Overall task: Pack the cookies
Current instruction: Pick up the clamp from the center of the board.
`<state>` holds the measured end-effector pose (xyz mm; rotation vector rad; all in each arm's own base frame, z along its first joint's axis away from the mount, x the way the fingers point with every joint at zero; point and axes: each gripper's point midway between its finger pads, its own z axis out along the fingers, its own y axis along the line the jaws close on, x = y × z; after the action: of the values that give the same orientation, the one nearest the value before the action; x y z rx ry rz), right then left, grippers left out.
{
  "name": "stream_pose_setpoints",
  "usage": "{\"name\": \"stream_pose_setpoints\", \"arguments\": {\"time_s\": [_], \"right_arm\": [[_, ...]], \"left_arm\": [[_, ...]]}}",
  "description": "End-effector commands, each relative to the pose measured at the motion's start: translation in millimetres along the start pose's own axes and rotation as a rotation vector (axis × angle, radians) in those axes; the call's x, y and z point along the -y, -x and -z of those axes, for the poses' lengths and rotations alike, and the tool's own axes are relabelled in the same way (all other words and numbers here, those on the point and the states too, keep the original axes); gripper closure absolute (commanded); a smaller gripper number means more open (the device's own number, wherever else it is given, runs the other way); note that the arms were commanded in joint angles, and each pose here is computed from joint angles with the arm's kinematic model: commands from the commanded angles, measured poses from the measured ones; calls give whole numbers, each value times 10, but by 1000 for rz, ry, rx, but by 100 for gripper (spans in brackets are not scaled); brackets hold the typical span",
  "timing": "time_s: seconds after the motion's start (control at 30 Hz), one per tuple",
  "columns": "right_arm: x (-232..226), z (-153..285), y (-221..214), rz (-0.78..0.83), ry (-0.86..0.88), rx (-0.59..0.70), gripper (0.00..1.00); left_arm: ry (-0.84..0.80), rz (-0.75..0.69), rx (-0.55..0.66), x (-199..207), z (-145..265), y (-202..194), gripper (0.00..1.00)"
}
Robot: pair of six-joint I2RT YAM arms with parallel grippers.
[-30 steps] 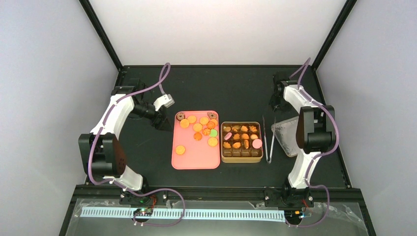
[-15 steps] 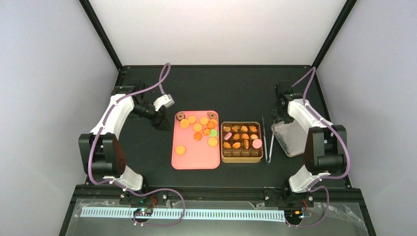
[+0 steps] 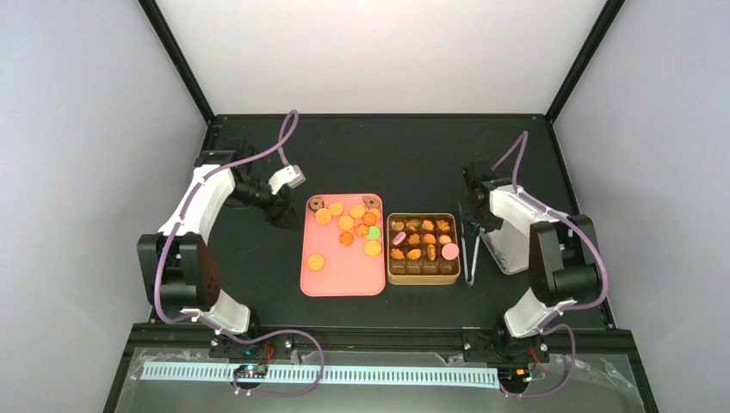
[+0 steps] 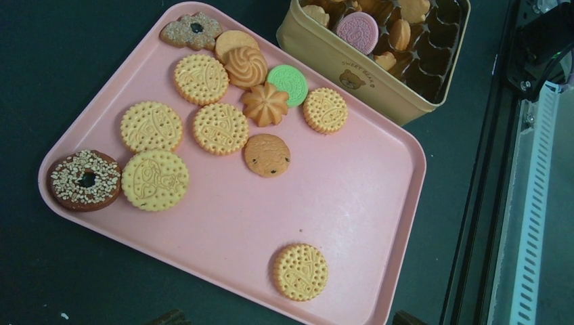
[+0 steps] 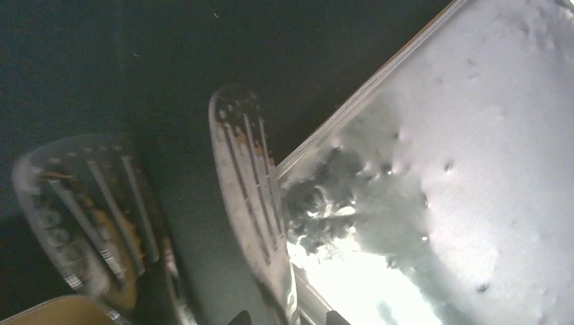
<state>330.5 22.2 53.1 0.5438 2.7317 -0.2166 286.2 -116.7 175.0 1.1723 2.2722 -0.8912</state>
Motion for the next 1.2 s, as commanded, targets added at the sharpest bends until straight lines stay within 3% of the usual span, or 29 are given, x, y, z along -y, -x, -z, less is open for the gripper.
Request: {"name": "stream_pose_setpoints", "arguments": {"time_s": [0.0,0.27,0.47,0.93,1.17], "right_arm": [[95,-187,-84,-10,-82,-25,76],[141,-248,-132,11,-111,-18,99],[103,-115,-32,22,-93,36,99],[60,693,352,21,26,194,99],[-614,1612,439,186,324,256,99]], "left_arm": [[26,-33,27,44,138,114,20],[-8,-63,63,152,169,204,19],[-26,-119,72,316,199,262,18],[-48,-327,76,673,216,536,17],[50,-677,48,952,275,690,17]]}}
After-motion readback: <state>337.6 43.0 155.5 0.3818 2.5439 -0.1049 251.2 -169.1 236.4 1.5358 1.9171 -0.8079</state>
